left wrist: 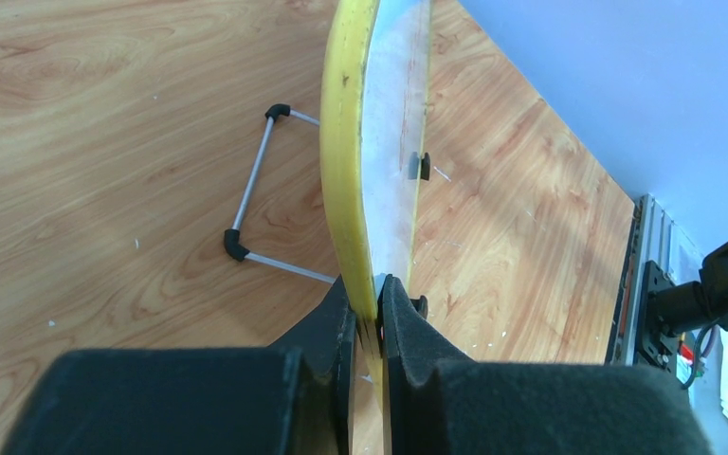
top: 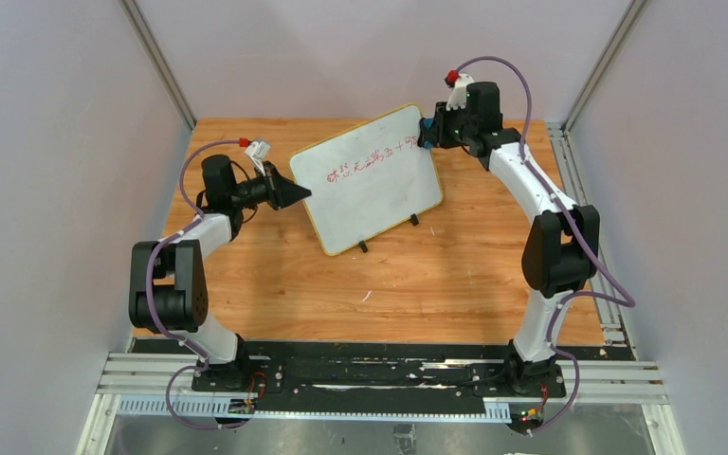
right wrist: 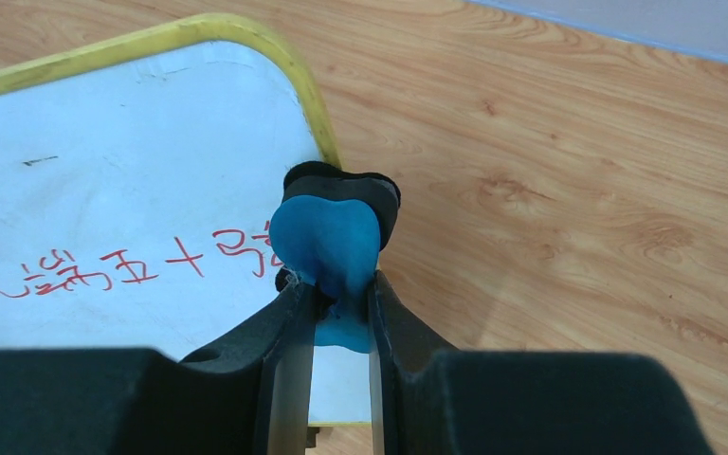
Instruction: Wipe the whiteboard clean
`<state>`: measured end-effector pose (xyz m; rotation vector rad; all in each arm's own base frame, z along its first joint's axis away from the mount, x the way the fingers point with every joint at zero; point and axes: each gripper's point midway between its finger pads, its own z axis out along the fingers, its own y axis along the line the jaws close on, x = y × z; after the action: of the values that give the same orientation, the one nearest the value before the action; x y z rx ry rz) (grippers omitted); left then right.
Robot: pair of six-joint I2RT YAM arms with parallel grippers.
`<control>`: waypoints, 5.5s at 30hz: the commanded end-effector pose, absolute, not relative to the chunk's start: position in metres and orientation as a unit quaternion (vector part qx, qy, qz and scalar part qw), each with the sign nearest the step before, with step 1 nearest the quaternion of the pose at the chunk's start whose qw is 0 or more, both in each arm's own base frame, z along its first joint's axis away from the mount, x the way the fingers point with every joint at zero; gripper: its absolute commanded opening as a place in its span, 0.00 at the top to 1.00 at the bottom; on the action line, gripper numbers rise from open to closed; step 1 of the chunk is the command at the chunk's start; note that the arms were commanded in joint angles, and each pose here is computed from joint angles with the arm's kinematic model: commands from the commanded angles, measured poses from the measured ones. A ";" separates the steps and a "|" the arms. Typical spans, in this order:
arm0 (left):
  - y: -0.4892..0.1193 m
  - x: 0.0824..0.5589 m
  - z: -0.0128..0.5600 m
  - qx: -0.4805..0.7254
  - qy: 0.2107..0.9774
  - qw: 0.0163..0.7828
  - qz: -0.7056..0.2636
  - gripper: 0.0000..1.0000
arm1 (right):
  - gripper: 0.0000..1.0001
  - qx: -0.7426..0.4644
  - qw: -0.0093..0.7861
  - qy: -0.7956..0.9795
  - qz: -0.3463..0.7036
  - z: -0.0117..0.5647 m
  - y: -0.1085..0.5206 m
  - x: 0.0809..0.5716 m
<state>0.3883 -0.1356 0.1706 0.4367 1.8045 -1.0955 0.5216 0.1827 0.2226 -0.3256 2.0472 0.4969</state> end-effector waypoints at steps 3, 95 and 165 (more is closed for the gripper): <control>-0.120 0.402 0.143 0.182 0.765 0.491 -0.374 1.00 | 0.99 -0.152 0.472 0.846 0.196 0.209 0.192 0.527; -0.118 0.400 0.134 0.184 0.776 0.477 -0.370 1.00 | 0.99 -0.227 0.480 0.836 0.137 0.201 0.254 0.489; -0.117 0.400 0.132 0.188 0.780 0.475 -0.362 1.00 | 0.99 -0.246 0.472 0.842 0.092 0.189 0.265 0.501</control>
<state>0.3902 -0.1329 0.1663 0.4200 1.8502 -1.0678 0.4619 0.3307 0.2025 -0.7285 2.0090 0.4026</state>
